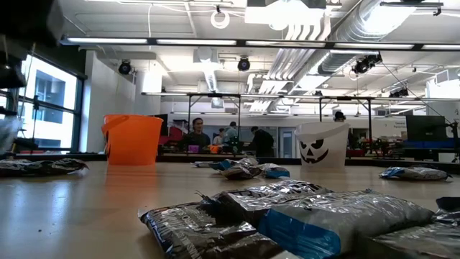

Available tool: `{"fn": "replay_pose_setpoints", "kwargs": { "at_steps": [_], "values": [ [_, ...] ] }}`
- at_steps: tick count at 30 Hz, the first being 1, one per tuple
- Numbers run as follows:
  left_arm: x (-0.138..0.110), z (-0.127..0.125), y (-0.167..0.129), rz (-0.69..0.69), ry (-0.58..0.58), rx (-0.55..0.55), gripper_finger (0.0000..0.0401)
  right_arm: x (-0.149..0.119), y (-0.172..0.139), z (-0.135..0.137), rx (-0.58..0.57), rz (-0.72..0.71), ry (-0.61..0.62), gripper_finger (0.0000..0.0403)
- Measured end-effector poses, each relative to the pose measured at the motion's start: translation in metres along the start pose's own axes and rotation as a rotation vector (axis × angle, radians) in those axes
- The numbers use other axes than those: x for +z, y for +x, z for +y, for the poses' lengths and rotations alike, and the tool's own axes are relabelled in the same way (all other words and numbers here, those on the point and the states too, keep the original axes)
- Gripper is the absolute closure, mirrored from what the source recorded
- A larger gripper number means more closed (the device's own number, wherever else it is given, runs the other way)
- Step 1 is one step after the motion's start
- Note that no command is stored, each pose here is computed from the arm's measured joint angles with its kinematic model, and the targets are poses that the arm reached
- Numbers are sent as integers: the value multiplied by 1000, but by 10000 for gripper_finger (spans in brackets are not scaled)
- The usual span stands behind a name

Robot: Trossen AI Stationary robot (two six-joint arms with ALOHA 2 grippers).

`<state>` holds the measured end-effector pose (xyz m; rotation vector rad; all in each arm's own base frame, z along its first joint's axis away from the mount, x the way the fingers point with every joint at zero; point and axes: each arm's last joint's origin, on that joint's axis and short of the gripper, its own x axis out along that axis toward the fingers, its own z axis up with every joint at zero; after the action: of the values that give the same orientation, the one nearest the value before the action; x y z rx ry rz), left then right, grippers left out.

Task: Sort candy
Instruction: Put the blue gummy into the white bucket

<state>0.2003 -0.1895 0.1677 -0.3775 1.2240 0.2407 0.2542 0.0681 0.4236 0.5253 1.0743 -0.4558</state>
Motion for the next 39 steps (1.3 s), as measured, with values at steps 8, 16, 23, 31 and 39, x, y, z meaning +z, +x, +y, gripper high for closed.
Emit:
{"fn": "replay_pose_setpoints", "kwargs": {
  "at_steps": [8,16,23,31,39],
  "values": [
    [27,15,-42,-219,-141,-64,401,2,0,2,15,-28,2,265],
    [76,21,-92,-524,-150,-42,401,13,-2,12,85,-183,-3,265],
    [122,24,-142,-746,-103,46,401,22,-8,28,198,-343,-94,265],
    [158,41,-180,-931,-183,174,401,27,-14,37,205,-486,-121,265],
    [176,42,-190,-1043,-206,141,401,35,-18,40,156,-626,-118,265]
  ]
}}
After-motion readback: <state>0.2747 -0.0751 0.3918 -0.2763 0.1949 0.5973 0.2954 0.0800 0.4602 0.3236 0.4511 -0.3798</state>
